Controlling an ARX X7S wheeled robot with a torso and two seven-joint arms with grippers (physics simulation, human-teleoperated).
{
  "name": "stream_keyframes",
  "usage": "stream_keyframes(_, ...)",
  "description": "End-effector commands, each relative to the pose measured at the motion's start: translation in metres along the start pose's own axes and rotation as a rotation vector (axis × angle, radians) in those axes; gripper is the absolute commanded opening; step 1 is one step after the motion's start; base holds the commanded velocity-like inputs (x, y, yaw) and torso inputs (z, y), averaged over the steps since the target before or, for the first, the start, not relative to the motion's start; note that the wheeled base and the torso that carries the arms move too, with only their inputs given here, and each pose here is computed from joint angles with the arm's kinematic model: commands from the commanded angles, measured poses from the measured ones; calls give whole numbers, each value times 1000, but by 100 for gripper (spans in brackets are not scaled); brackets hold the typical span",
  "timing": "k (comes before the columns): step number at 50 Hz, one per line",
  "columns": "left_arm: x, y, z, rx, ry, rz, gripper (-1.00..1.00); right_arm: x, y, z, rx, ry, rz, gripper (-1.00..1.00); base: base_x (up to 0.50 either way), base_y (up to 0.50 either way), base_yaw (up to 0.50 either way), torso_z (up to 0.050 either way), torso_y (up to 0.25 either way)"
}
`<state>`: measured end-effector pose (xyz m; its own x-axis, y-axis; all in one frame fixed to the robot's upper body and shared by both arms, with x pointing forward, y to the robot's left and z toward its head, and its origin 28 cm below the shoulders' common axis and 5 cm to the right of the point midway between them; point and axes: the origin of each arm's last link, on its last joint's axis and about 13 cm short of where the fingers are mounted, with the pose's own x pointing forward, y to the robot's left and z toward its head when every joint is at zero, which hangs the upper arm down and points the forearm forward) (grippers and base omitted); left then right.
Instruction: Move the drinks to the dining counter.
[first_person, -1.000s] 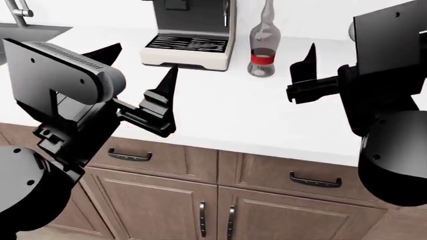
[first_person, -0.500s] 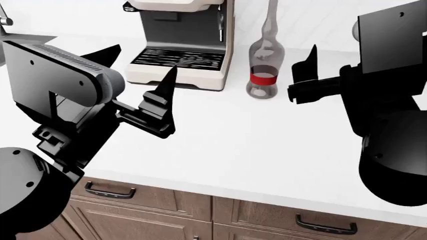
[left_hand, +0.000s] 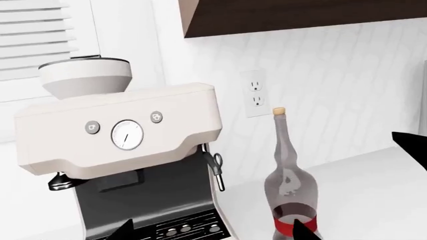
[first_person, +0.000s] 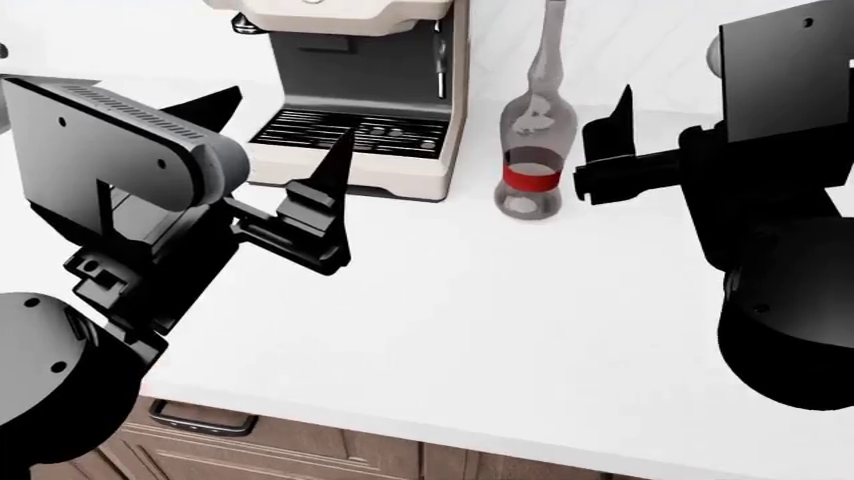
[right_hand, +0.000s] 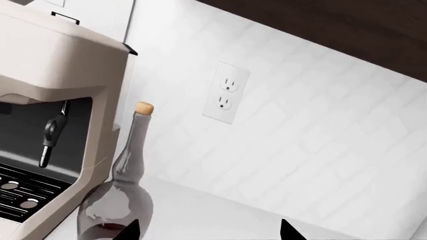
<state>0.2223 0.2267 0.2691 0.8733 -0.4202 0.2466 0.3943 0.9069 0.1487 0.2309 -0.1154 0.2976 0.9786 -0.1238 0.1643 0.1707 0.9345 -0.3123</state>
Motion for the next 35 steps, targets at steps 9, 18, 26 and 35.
stream_keyframes(9, -1, -2, 4, -2, -13, -3, 100, 12, -2, 5, 38, 36, 24, 100, 0, 0, 0, 0, 0)
stream_keyframes(18, -5, 2, 6, 3, -22, 26, 100, 44, -2, 5, 89, 158, 37, 100, 0, 0, 0, 0, 0)
stream_keyframes(26, -6, 4, 8, 6, -24, 36, 100, 59, -1, 5, 74, 169, 81, 100, 0, 0, 0, 0, 0)
stream_keyframes(35, -6, 5, 7, 9, -18, 37, 100, 73, 2, 9, 153, 161, 177, 100, 0, 0, 0, 0, 0)
